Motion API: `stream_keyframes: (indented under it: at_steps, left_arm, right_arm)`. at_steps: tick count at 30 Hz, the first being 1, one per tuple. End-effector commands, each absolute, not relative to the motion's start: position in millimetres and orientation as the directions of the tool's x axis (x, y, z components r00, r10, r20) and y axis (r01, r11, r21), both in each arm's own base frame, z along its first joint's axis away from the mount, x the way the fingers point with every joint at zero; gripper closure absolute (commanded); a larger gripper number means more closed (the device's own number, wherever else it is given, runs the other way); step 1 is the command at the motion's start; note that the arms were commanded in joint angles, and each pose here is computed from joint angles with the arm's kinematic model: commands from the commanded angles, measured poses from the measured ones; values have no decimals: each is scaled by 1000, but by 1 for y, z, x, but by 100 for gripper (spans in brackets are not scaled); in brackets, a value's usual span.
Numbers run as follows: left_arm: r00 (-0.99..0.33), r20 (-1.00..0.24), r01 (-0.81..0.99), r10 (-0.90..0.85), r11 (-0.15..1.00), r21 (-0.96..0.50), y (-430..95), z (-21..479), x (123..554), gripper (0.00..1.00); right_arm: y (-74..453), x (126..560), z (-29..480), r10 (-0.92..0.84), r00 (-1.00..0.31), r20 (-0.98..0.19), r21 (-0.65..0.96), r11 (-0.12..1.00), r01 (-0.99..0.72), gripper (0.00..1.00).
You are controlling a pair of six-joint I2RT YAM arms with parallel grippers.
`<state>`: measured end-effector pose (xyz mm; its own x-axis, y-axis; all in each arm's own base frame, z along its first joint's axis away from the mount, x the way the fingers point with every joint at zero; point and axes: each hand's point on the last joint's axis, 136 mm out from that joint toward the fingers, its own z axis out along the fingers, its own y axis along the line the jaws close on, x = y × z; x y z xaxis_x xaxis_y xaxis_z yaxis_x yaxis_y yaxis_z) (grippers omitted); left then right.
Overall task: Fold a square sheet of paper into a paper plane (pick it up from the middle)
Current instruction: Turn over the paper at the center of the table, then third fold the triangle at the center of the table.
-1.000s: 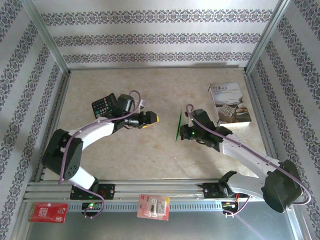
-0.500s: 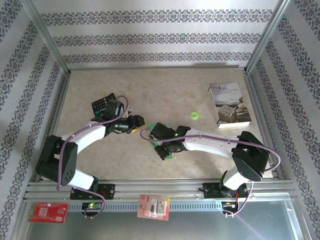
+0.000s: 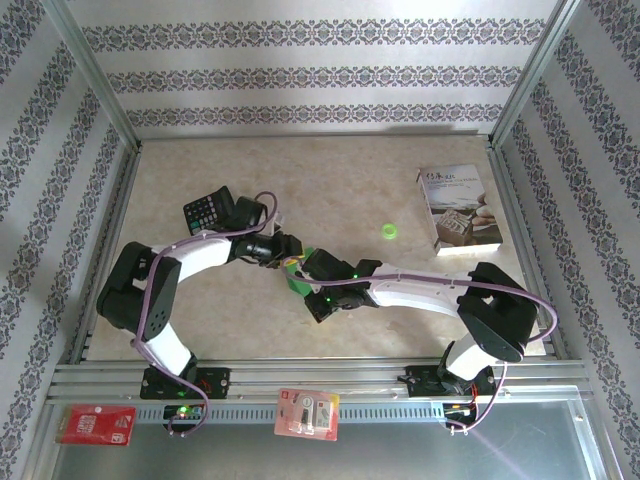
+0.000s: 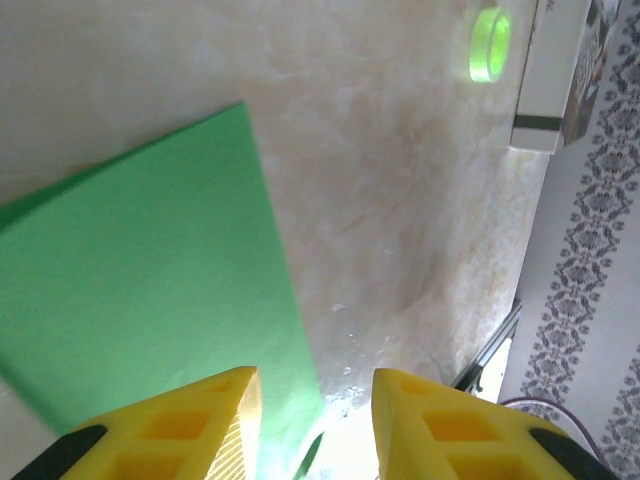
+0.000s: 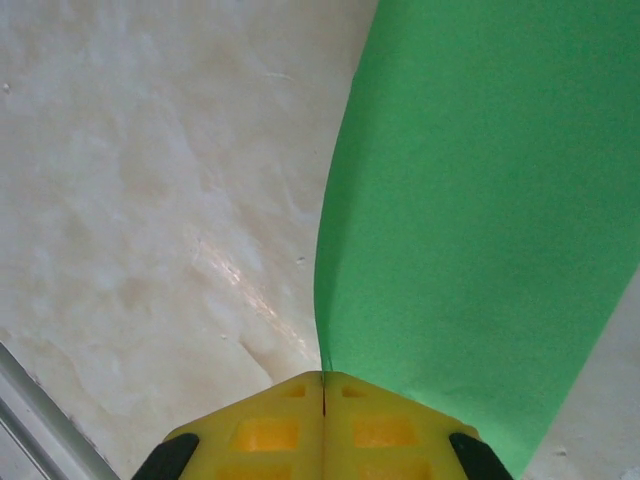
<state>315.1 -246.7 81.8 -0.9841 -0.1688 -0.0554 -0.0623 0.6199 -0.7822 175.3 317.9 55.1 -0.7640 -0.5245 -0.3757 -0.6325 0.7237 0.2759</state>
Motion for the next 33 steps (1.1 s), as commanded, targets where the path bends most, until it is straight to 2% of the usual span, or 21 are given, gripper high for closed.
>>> stream_keyframes:
  at_steps: [1, 9, 16, 26, 33]
  left_arm:
    - [-993, -27, -52, -113, 638, -768, -256, 77, 309, 67]
    - [-999, 4, -37, -47, 733, -680, -255, 48, 306, 67]
    - [-999, 35, -18, 7, 744, -668, -264, 29, 301, 67]
    - [-997, 48, 9, 57, 734, -680, -279, 16, 302, 68]
    - [-995, 43, 35, 88, 728, -685, -288, 12, 301, 68]
  right_arm:
    - [318, 176, 49, -500, -787, -362, 298, 738, -606, 94]
    - [322, 179, 47, -490, -792, -366, 303, 742, -599, 90]
    - [330, 185, 48, -479, -784, -394, 320, 728, -606, 85]
    - [337, 188, 52, -450, -788, -421, 373, 706, -602, 91]
    - [327, 192, 46, -372, -837, -403, 428, 731, -531, 94]
